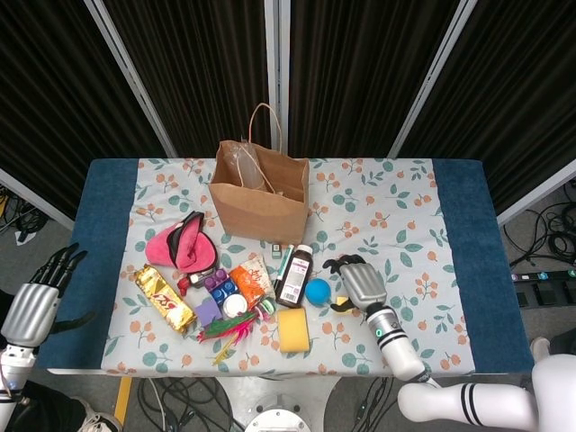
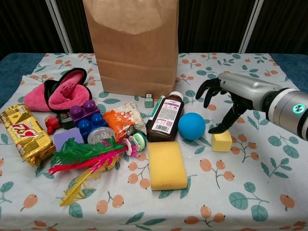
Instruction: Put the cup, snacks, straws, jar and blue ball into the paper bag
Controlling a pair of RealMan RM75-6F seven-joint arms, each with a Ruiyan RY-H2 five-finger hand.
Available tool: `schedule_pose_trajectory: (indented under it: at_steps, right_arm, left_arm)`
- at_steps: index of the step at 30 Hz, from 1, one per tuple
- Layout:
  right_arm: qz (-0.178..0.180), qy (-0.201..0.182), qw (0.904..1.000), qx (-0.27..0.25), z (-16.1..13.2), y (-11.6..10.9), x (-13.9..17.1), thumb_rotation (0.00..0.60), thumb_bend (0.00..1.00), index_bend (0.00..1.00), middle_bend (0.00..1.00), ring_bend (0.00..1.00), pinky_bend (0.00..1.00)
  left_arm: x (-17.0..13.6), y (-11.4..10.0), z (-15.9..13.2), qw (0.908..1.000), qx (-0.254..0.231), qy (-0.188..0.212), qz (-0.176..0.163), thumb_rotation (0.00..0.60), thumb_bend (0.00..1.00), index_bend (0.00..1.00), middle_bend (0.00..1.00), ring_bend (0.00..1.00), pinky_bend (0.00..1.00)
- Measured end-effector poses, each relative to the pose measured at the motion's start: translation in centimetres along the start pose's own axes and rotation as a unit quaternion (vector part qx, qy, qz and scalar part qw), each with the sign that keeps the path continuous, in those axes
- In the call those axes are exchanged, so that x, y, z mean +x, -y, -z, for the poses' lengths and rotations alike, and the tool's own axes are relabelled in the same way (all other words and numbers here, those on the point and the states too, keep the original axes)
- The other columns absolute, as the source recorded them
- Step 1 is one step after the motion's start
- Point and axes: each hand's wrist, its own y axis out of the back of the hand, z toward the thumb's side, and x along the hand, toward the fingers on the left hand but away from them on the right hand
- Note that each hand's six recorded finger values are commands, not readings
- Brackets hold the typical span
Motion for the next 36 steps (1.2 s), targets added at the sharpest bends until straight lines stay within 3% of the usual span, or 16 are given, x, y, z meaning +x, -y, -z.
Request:
schedule_pose_trajectory:
  at_steps: [23,36]
  right_arm:
    - [-0.014,0.015,0.9997,0.011,-1.0,3.3,-1.4,0.6,0.0,0.3,0.35,0.21,0.16]
    - [-0.001,0.007,0.9998,0.018,-1.6,3.8,-1.6,0.6,0.14,0.44,0.44,0.31,0.22]
  left_arm:
    - [-0.2,-0.3,0.9,1.0,-0.005,-0.005,-0.006,0.6,0.11,0.09,0.11,0.06,0.22]
    - [-0.4,-0.4,1.1,0.9999,-0.009,-0.007,-0.009,0.6,0.11,0.09,0.11,0.06,0.22]
